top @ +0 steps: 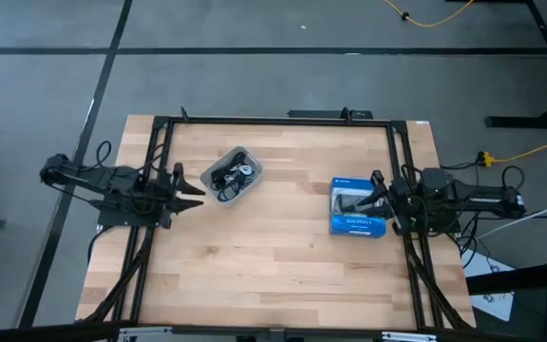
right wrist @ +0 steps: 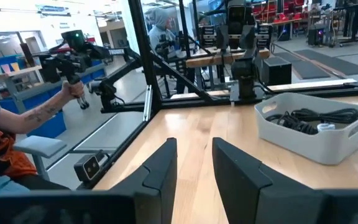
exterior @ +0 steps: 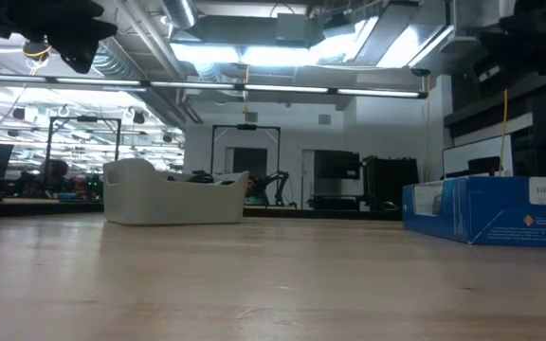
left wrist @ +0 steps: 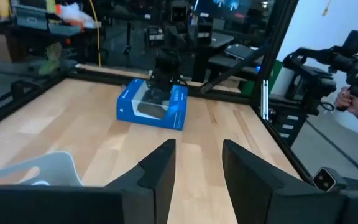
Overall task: Pick and place USB-C Cables
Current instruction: Return to Home Position
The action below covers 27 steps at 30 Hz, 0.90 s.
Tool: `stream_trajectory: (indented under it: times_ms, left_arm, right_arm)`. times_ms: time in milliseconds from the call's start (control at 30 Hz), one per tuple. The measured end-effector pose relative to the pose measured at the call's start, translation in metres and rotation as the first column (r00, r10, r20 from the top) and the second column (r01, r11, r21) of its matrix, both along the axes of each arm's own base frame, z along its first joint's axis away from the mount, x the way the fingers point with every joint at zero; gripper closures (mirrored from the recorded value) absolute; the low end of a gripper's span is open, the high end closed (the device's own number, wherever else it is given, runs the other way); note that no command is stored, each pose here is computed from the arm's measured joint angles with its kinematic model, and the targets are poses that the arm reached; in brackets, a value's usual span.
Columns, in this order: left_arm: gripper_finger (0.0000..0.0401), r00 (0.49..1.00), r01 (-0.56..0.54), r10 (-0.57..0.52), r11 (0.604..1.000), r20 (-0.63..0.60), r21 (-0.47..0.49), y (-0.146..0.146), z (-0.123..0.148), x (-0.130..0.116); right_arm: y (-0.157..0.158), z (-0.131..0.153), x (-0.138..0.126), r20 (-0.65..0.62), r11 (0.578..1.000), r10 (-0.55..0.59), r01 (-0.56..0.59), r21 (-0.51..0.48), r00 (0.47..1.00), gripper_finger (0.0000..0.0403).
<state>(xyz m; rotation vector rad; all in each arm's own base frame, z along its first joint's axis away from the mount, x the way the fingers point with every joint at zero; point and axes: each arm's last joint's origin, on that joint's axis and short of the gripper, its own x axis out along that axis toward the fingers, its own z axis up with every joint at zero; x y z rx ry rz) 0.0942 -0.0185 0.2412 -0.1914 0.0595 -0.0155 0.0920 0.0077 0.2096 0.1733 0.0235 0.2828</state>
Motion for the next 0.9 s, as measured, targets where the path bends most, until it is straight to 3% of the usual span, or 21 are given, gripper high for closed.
stream_trajectory:
  times_ms: [500, 900]
  left_arm:
    - [0.0277, 0.997, -0.068, 0.068, 0.998, -0.045, -0.004, 0.000, -0.032, 0.006]
    - [0.0277, 0.996, -0.068, 0.068, 0.998, -0.058, 0.002, 0.000, -0.034, 0.006]
  right_arm:
    - [0.000, -0.012, -0.009, -0.050, 1.000, -0.004, 0.003, -0.021, 0.999, 0.0297]
    - [0.000, -0.021, -0.006, -0.077, 0.999, -0.008, 0.005, -0.037, 0.997, 0.0297]
